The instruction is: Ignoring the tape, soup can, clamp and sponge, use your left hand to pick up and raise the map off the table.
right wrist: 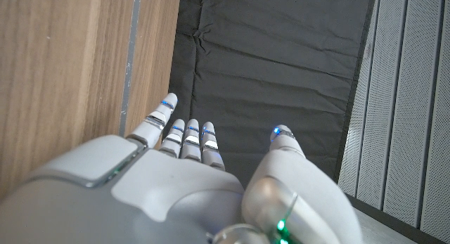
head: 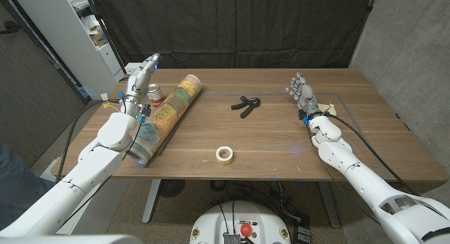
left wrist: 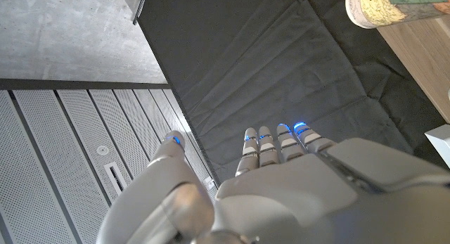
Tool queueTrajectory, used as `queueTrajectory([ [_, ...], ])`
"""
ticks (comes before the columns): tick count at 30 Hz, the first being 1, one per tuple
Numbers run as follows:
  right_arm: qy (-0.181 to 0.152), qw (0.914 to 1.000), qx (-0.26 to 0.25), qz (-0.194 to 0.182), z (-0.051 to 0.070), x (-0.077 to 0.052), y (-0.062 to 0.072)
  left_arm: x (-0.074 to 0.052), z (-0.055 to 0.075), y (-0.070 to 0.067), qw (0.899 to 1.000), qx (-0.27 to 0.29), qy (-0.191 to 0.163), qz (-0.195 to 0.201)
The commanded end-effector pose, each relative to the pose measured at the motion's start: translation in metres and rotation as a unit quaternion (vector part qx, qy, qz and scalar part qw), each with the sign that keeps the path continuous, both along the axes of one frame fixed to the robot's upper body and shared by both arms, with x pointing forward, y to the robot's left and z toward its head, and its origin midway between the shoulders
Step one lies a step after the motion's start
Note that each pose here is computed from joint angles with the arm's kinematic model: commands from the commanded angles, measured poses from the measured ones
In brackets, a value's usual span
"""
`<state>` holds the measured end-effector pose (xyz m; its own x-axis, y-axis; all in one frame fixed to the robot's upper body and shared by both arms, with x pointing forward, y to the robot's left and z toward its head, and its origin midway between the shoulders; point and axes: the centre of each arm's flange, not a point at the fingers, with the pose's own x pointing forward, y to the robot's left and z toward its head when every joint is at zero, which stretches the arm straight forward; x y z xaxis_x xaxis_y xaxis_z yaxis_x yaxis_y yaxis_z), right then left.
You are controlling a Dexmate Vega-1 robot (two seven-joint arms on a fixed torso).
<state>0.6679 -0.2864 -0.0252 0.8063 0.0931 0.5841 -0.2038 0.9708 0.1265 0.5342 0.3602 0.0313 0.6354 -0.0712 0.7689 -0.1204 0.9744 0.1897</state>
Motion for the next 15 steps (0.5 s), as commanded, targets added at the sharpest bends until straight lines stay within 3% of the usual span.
queueTrajectory([
  [1,0.003,1.0,0.003,0.002,-0.0028,0.0032,0.0013,-0.0041,-0.0002,0.0034,0.999,0.02,0.008,0.026],
  [15,0.005,1.0,0.0,0.0,-0.0039,0.0037,0.001,-0.0052,-0.0034,0.0107,0.998,0.041,0.026,0.046],
])
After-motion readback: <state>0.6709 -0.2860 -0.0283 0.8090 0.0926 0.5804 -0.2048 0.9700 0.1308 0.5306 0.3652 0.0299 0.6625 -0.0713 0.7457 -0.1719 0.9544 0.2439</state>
